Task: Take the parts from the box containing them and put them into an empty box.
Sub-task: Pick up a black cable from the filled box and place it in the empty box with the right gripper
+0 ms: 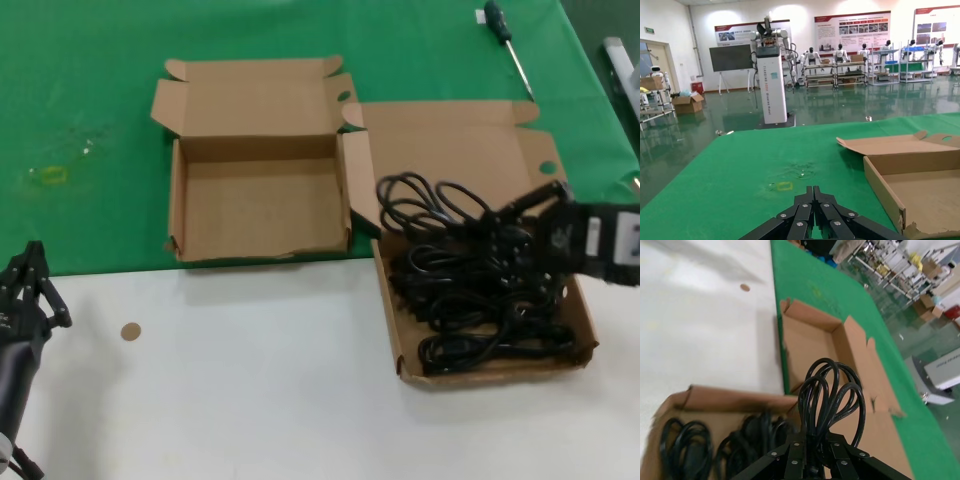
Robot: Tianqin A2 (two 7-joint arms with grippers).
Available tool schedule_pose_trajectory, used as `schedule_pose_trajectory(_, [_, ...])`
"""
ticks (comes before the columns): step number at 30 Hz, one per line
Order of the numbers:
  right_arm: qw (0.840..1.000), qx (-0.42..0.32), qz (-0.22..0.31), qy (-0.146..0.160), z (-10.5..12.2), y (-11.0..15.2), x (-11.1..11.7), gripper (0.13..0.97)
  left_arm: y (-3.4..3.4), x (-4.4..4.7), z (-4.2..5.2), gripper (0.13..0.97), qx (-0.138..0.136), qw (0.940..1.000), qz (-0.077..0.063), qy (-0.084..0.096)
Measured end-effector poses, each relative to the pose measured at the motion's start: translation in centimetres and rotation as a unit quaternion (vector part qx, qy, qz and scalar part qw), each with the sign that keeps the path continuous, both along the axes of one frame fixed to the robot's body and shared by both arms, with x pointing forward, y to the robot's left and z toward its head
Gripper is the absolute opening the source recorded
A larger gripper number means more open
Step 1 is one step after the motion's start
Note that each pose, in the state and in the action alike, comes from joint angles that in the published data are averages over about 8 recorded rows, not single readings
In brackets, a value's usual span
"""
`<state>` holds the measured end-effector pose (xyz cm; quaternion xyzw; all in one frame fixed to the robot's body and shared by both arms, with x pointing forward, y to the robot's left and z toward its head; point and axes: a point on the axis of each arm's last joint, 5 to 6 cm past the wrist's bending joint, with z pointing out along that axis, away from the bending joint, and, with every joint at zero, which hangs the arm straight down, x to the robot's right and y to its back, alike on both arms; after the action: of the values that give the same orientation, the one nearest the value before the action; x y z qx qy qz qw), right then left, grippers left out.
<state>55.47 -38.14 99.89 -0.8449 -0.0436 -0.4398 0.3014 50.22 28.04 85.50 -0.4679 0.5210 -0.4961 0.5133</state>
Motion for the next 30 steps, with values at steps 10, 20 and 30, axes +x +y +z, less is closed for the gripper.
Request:
schedule_pose_trajectory(10, [0.998,-0.005,0.037,-0.043,1.5,5.0,3.9,0.198,0.0,0.0,0.0,0.152,0.0,1.0,0.0,0.0])
schedule_pose_trajectory(20, [0.995,-0.025,0.066,-0.072,2.1,11.2,7.4,0.197,0.0,0.0,0.0,0.152,0.0,1.0,0.0,0.0])
schedule_pose_trajectory(30, [0.993,-0.016,0.078,-0.082,1.9,16.4,9.6,0.197,0.0,0.0,0.0,0.152,0.0,1.0,0.0,0.0])
